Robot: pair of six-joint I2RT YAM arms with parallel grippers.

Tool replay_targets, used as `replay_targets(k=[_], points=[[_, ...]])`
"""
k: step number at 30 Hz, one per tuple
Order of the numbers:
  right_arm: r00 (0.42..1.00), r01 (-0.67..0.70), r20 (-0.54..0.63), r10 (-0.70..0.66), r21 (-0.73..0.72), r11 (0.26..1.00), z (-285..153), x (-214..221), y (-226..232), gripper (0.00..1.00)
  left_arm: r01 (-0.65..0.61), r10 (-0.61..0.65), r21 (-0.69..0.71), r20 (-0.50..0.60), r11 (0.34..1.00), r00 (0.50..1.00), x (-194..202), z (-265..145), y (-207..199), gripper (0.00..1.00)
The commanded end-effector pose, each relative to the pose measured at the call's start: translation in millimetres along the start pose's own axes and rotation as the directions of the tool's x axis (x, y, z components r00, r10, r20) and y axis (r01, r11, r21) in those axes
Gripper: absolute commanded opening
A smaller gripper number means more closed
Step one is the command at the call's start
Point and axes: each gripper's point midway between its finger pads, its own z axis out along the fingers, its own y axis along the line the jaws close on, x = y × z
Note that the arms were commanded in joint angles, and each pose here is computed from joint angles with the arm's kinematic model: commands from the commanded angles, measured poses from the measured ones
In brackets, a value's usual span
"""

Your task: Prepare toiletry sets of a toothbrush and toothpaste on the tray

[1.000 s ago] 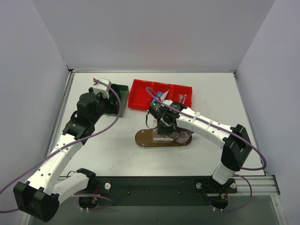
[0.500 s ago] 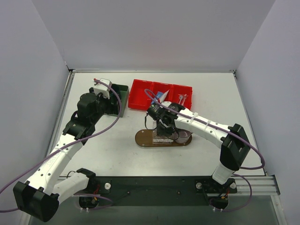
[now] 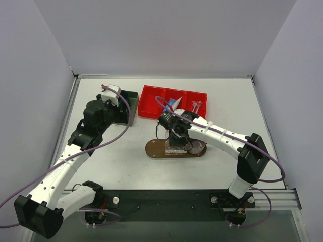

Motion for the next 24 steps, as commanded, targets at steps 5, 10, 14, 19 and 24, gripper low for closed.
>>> replay_targets(k=[5, 10, 14, 19, 24], points=[[1.000, 0.016, -0.013, -0.015, 0.066, 0.998, 5.6, 8.1, -9.8, 0.00, 0.001, -0.002, 0.005, 0.045, 1.000, 0.999, -14.6, -4.7, -2.5, 0.82], [1.000, 0.018, -0.019, -0.016, 0.073, 0.997, 8.3, 8.9, -9.5, 0.00, -0.001, 0.001, 0.010, 0.048, 1.000, 0.999, -15.3, -5.6, -4.3, 0.82], [1.000, 0.014, -0.019, -0.013, 0.082, 0.997, 10.2, 10.8, -10.5, 0.00, -0.002, 0.001, 0.011, 0.049, 1.000, 0.999, -15.7, -6.0, -4.9, 0.82], [1.000, 0.010, -0.007, -0.009, 0.097, 0.995, 11.2, 9.1, -13.8, 0.00, -0.001, 0.000, 0.013, 0.049, 1.000, 0.999, -15.4, -6.4, -5.7, 0.82], [1.000, 0.016, -0.009, -0.015, 0.103, 0.995, 12.5, 10.2, -14.6, 0.00, -0.001, 0.000, 0.013, 0.052, 1.000, 0.999, -16.5, -6.9, -5.7, 0.82]])
